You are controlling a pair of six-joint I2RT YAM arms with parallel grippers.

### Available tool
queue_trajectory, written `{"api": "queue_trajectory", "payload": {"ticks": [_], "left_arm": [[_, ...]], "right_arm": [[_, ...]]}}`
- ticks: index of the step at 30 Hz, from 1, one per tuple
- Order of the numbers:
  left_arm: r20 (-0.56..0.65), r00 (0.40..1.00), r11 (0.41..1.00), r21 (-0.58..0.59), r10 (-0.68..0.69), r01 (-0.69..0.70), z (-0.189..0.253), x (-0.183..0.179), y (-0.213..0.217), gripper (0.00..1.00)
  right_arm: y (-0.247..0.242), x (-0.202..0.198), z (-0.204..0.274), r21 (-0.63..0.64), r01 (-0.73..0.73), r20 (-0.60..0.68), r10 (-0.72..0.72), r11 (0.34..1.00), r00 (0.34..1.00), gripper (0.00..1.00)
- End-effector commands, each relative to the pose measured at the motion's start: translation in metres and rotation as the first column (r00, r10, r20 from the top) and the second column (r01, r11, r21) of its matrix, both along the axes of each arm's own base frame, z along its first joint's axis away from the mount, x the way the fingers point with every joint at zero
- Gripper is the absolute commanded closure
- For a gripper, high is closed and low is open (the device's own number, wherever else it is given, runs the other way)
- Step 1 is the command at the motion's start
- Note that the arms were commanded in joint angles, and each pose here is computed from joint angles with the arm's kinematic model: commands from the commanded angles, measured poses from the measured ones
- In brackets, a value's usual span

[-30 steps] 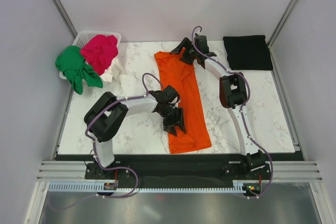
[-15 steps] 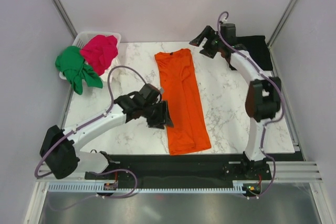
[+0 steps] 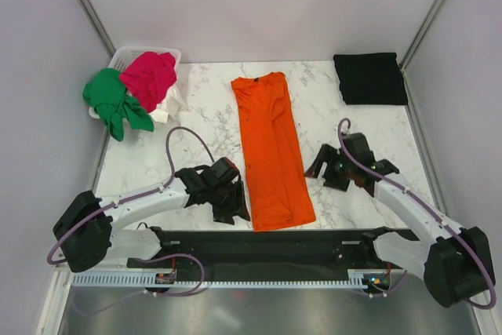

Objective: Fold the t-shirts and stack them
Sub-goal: Fold the tshirt

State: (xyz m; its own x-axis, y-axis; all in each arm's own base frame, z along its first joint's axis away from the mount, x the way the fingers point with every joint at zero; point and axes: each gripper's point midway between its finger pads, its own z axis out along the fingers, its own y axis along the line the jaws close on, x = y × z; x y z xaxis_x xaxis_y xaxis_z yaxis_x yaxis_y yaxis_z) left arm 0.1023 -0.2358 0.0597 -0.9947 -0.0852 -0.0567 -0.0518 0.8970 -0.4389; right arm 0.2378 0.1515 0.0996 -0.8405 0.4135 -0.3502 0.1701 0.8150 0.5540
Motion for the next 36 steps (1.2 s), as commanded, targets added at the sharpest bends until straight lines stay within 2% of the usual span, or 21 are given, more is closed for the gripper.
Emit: {"api": "queue_trajectory", "payload": {"ticks": [1,2,7,11,17,22,23,27,30,33,34,36], "left_arm": [[0.011,0.999,0.997,-0.062,0.052,-0.051,-0.001,0.004,-0.022,0.39],[0.011,0.999,0.997,-0.062,0.054,-0.053,-0.004,0.003,-0.023,0.39],[-0.009,0.998,0.996,-0.059,0.061,-0.062,-0.018,-0.002,-0.031,0.39],[0.006,0.998,0.997,-0.045,0.06,-0.06,-0.021,-0.002,-0.033,0.4],[-0.003,0.998,0.997,-0.034,0.069,-0.069,-0.03,0.001,-0.037,0.41],[-0.038,0.998,0.997,-0.044,0.055,-0.056,-0.04,-0.002,-0.045,0.44],[-0.038,0.998,0.997,-0.057,0.051,-0.053,-0.04,-0.001,-0.049,0.46],[-0.05,0.998,0.998,-0.05,0.042,-0.044,-0.046,-0.002,-0.051,0.48],[-0.05,0.998,0.998,-0.049,0.039,-0.041,-0.047,-0.001,-0.053,0.54],[-0.051,0.998,0.998,-0.044,0.04,-0.042,-0.049,0.0,-0.054,0.7],[-0.049,0.998,0.998,-0.048,0.042,-0.045,-0.048,0.002,-0.056,0.82],[-0.046,0.998,0.998,-0.052,0.041,-0.043,-0.046,0.003,-0.058,0.94]], "right_arm": [[-0.016,-0.053,-0.032,-0.047,0.048,-0.122,-0.053,0.998,0.991,0.19],[-0.015,-0.06,-0.032,-0.033,0.046,-0.113,-0.049,0.998,0.992,0.2],[-0.009,-0.106,-0.069,-0.037,-0.044,-0.247,0.034,0.998,0.968,0.23],[-0.008,-0.124,-0.087,-0.051,-0.096,-0.303,0.076,0.994,0.95,0.27],[-0.006,-0.124,-0.094,-0.074,-0.122,-0.318,0.092,0.99,0.944,0.42],[-0.003,-0.124,-0.095,-0.085,-0.158,-0.321,0.123,0.984,0.939,0.51],[-0.003,-0.124,-0.096,-0.086,-0.161,-0.323,0.125,0.983,0.938,0.57],[-0.002,-0.123,-0.097,-0.09,-0.175,-0.319,0.139,0.98,0.938,0.7],[-0.002,-0.122,-0.097,-0.091,-0.184,-0.316,0.147,0.979,0.937,0.81],[-0.001,-0.122,-0.096,-0.087,-0.194,-0.312,0.158,0.977,0.937,0.94],[-0.001,-0.122,-0.096,-0.086,-0.198,-0.31,0.163,0.976,0.937,0.98],[-0.001,-0.122,-0.094,-0.086,-0.206,-0.309,0.171,0.975,0.936,1.0]]}}
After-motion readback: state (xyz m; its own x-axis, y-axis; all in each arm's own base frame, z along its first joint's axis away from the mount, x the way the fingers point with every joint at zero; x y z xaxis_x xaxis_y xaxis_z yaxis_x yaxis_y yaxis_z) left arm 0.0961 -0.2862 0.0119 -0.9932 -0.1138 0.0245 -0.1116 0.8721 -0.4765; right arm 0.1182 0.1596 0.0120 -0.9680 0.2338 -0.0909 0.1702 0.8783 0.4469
